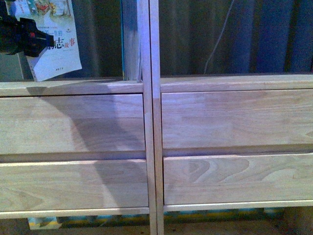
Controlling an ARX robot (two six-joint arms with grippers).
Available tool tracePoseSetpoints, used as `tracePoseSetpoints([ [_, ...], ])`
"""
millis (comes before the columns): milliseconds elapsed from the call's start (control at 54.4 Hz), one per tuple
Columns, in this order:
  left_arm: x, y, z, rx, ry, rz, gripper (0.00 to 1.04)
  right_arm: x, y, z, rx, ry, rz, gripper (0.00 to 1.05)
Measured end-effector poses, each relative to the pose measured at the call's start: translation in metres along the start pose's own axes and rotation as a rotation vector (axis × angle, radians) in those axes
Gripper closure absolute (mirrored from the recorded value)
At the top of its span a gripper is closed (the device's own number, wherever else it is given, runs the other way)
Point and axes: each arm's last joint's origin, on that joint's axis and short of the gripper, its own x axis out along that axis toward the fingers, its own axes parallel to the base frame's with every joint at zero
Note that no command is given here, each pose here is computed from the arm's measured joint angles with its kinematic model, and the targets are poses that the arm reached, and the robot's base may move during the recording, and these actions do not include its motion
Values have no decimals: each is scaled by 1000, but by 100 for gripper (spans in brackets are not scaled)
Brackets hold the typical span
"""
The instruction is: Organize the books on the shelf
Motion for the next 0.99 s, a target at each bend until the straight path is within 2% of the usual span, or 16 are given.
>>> tracePoseSetpoints([
  [165, 27, 4, -11, 57, 35, 25, 97, -17, 11, -6, -146, -20, 28, 7],
  [367, 56, 2, -16, 116, 39, 32, 97, -37, 25, -10, -185, -53, 57, 7],
  [404, 61, 1, -16, 123, 39, 35, 97, -36, 28, -7, -163, -33, 4, 10],
  [478, 73, -1, -16, 129, 37, 36, 97, -42, 33, -8, -81, 126, -212, 21],
  [533, 81, -3, -16, 129, 41, 38, 97, -55, 36, -20, -53, 235, -313, 29],
  [606, 92, -5, -16, 138, 44, 41, 97, -72, 44, -43, -41, 307, -376, 43],
  [735, 114, -23, -12, 153, 39, 8, 97, -96, 59, -74, -31, 340, -354, 71],
  [827, 123, -33, -11, 162, 43, -9, 97, -107, 63, -81, -33, 328, -357, 85],
  [937, 130, -47, -8, 188, 47, -29, 97, -118, 66, -90, -33, 332, -361, 101],
  [992, 133, -53, -8, 205, 53, -27, 97, -123, 67, -95, -31, 336, -360, 101],
])
